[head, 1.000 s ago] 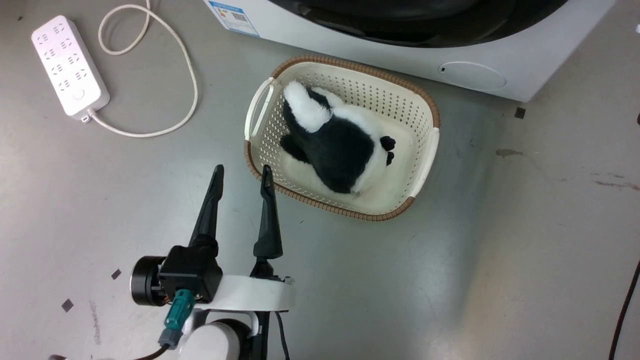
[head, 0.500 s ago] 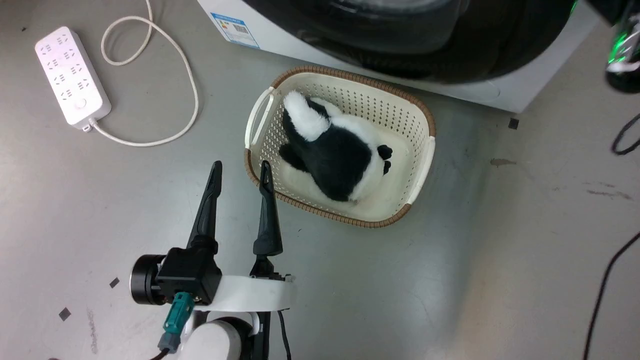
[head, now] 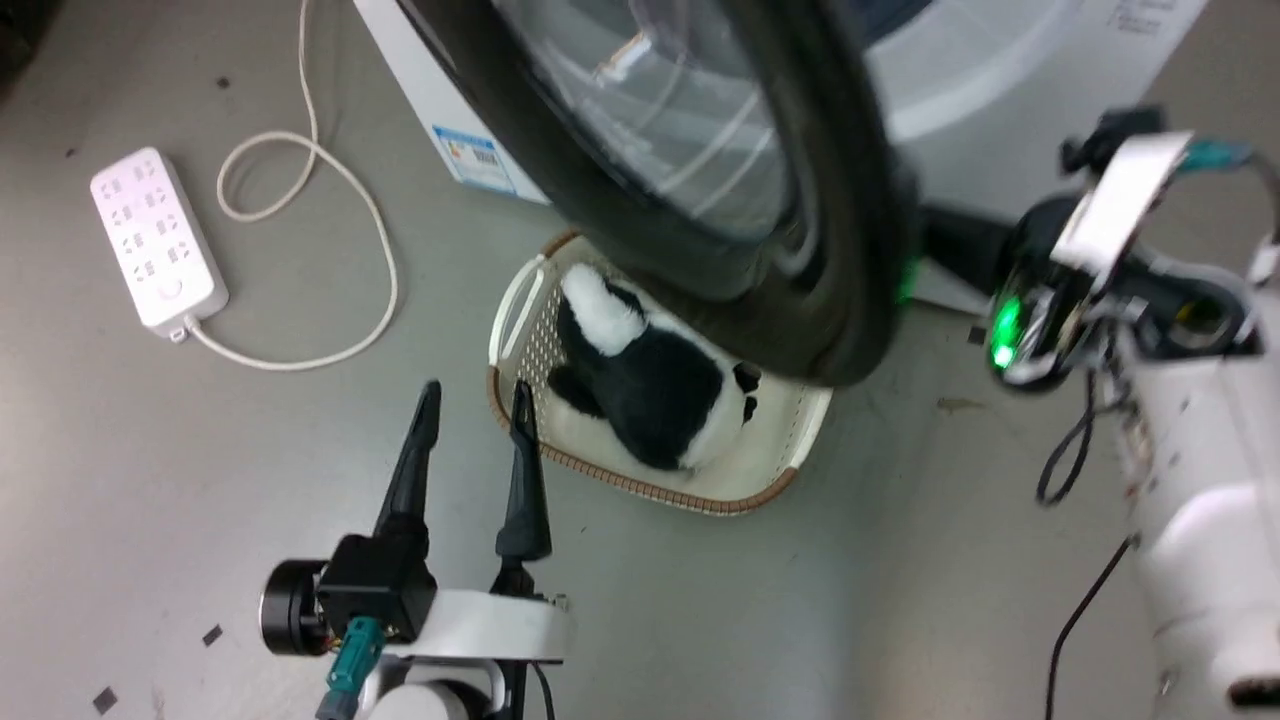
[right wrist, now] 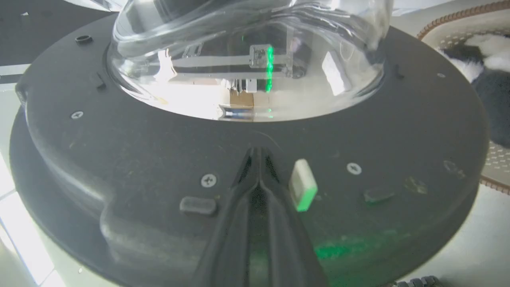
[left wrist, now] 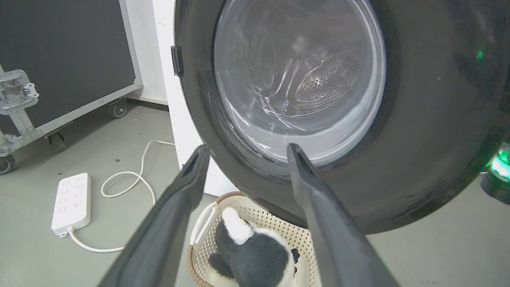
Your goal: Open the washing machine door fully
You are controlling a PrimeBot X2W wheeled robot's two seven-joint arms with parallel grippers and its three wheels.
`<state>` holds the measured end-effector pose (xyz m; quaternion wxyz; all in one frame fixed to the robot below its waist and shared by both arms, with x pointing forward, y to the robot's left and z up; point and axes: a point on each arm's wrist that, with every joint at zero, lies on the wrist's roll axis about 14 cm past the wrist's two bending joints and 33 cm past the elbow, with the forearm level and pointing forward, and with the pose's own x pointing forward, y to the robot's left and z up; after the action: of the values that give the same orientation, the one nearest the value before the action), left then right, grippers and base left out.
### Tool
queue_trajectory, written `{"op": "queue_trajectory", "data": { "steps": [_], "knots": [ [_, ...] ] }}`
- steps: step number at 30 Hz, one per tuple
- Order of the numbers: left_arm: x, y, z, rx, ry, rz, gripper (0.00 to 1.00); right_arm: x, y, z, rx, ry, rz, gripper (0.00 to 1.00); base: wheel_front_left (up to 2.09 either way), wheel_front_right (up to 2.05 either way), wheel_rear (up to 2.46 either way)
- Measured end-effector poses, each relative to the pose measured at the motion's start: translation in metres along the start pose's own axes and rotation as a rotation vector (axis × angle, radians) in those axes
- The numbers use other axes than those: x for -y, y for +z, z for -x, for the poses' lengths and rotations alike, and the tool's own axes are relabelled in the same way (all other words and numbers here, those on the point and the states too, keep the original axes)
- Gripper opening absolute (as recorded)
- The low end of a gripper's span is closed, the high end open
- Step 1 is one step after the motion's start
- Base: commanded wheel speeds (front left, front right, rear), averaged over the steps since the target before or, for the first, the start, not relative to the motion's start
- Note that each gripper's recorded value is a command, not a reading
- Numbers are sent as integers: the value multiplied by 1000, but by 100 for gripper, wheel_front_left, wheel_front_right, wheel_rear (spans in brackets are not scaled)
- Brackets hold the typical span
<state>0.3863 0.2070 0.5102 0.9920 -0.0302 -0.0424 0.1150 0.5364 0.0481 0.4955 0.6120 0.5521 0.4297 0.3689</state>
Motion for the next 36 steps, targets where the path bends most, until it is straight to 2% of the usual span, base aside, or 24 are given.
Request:
{"op": "queue_trajectory", "data": {
  "steps": [9, 13, 14, 19, 20, 21, 22, 25, 29, 34, 36],
  "knots": [
    [0, 1, 17, -9, -27, 18, 100, 6, -65, 15, -95, 21, -3, 0, 0, 0, 0],
    [1, -1, 21, -16, -38, 23, 100, 6, -94, 11, -147, 48, -21, 0, 0, 0, 0],
    [1, -5, 23, -32, -45, 29, 100, 5, -111, 6, -169, 58, -12, 0, 0, 0, 0],
    [-3, 0, 23, -18, -36, 40, 100, -6, -118, 4, -119, 94, 12, 0, 0, 0, 0],
    [-2, 1, 24, -14, -40, 45, 100, -8, -114, 6, -86, 94, 25, 13, 0, 0, 0],
    [-2, 3, 24, -8, -41, 47, 100, -10, -107, 9, -45, 87, 52, 73, 0, 0, 0],
    [-3, 5, 24, -3, -43, 54, 100, -13, -100, 13, -1, 75, 94, 100, 0, 0, 0],
    [-4, 9, 23, 10, -51, 72, 100, -28, -68, 35, 167, 32, 287, 100, 0, 0, 0],
    [-5, 12, 24, 18, -70, 103, 100, -59, -30, 84, 431, -72, 728, 100, 0, 0, 0],
    [-6, 17, 27, 35, -102, 126, 100, -68, -22, 143, 675, -199, 1183, 100, 0, 0, 0],
    [-4, 18, 28, 40, -115, 130, 100, -67, -21, 166, 753, -254, 1325, 100, 0, 0, 0]
  ]
}}
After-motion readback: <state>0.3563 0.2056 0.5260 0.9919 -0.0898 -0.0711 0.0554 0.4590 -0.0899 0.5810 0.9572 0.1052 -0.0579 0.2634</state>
